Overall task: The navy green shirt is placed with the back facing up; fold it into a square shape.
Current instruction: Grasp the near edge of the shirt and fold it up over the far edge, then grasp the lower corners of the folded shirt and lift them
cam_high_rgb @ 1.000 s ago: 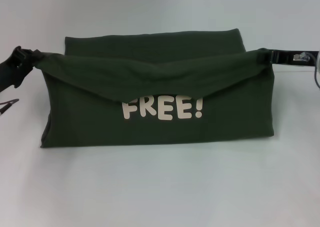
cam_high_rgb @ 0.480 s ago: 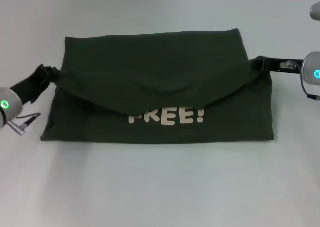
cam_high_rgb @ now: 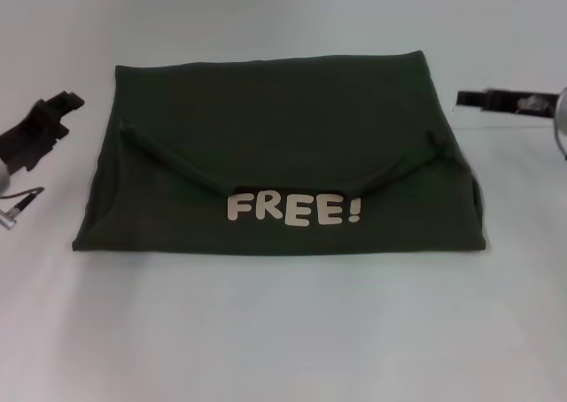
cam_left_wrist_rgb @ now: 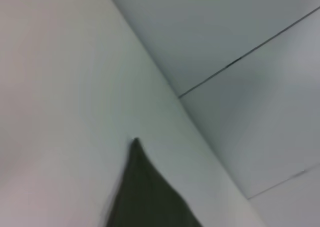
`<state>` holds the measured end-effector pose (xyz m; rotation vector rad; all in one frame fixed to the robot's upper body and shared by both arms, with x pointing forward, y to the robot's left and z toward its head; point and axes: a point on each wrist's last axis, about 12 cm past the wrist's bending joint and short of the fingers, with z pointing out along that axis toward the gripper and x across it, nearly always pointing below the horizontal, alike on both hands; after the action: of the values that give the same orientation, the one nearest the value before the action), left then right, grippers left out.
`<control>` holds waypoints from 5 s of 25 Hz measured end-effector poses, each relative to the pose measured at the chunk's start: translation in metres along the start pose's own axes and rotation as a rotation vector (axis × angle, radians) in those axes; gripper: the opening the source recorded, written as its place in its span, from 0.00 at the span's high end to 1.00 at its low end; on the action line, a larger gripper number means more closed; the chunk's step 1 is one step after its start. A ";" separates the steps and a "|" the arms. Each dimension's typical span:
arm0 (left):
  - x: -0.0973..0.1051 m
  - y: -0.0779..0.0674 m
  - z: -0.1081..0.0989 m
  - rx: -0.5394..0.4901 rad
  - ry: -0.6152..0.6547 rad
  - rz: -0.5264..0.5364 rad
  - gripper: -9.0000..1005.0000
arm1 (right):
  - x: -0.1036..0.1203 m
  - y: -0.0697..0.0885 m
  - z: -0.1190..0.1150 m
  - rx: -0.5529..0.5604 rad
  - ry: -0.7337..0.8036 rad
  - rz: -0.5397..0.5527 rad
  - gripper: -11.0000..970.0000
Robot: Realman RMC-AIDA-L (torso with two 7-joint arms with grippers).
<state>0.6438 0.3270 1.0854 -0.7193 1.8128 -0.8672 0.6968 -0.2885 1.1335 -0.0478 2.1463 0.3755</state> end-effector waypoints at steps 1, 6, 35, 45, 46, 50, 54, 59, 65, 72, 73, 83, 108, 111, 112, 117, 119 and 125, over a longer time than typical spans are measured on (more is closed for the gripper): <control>-0.002 -0.001 -0.003 0.032 0.007 0.003 0.54 | -0.004 -0.004 -0.004 0.008 -0.025 0.003 0.46; -0.008 -0.006 -0.027 0.212 0.102 0.074 0.36 | -0.011 -0.022 -0.034 -0.109 -0.156 0.035 0.35; 0.016 0.022 -0.033 -0.039 0.474 0.666 0.13 | 0.037 -0.035 -0.087 -0.477 0.059 -0.036 0.05; 0.017 0.027 -0.034 -0.073 0.494 0.665 0.13 | 0.038 -0.035 -0.086 -0.476 0.064 -0.032 0.05; 0.019 0.027 -0.034 -0.077 0.508 0.667 0.13 | 0.038 -0.035 -0.086 -0.476 0.064 -0.032 0.05; 0.024 0.025 -0.034 -0.071 0.539 0.663 0.13 | 0.039 -0.035 -0.086 -0.477 0.064 -0.032 0.05; 0.026 0.024 -0.033 -0.063 0.542 0.657 0.13 | 0.038 -0.035 -0.086 -0.475 0.064 -0.032 0.05; 0.023 0.022 -0.032 -0.066 0.529 0.663 0.13 | 0.038 -0.035 -0.086 -0.469 0.062 -0.032 0.05; 0.020 0.022 -0.031 -0.075 0.517 0.671 0.21 | 0.040 -0.035 -0.085 -0.473 0.066 -0.025 0.05; 0.020 0.021 -0.030 -0.074 0.519 0.675 0.36 | 0.040 -0.035 -0.085 -0.473 0.068 -0.022 0.06; 0.019 0.021 -0.030 -0.074 0.519 0.677 0.38 | 0.040 -0.035 -0.085 -0.472 0.068 -0.022 0.06; 0.015 0.021 -0.027 -0.103 0.505 0.696 0.60 | 0.040 -0.035 -0.085 -0.472 0.075 -0.027 0.08; 0.012 0.012 -0.021 -0.123 0.515 0.683 0.98 | 0.013 -0.033 -0.079 -0.374 0.303 0.128 0.12; 0.012 0.010 -0.020 -0.118 0.517 0.685 0.98 | 0.009 -0.030 -0.074 -0.308 0.400 0.118 0.13; 0.012 0.010 -0.019 -0.117 0.516 0.685 0.98 | 0.008 -0.029 -0.073 -0.288 0.423 0.106 0.13; 0.013 0.010 -0.019 -0.116 0.517 0.684 0.98 | 0.013 -0.021 -0.060 -0.214 0.494 0.034 0.14; 0.013 0.010 -0.019 -0.116 0.518 0.683 0.98 | 0.017 -0.018 -0.054 -0.193 0.507 0.011 0.14; 0.013 0.011 -0.020 -0.118 0.514 0.676 0.98 | 0.028 -0.012 -0.041 -0.159 0.502 -0.023 0.15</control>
<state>0.6192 0.3280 1.0751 0.0941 2.3635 -0.5085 0.6500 -0.3081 1.1293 -0.2830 2.6005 0.5669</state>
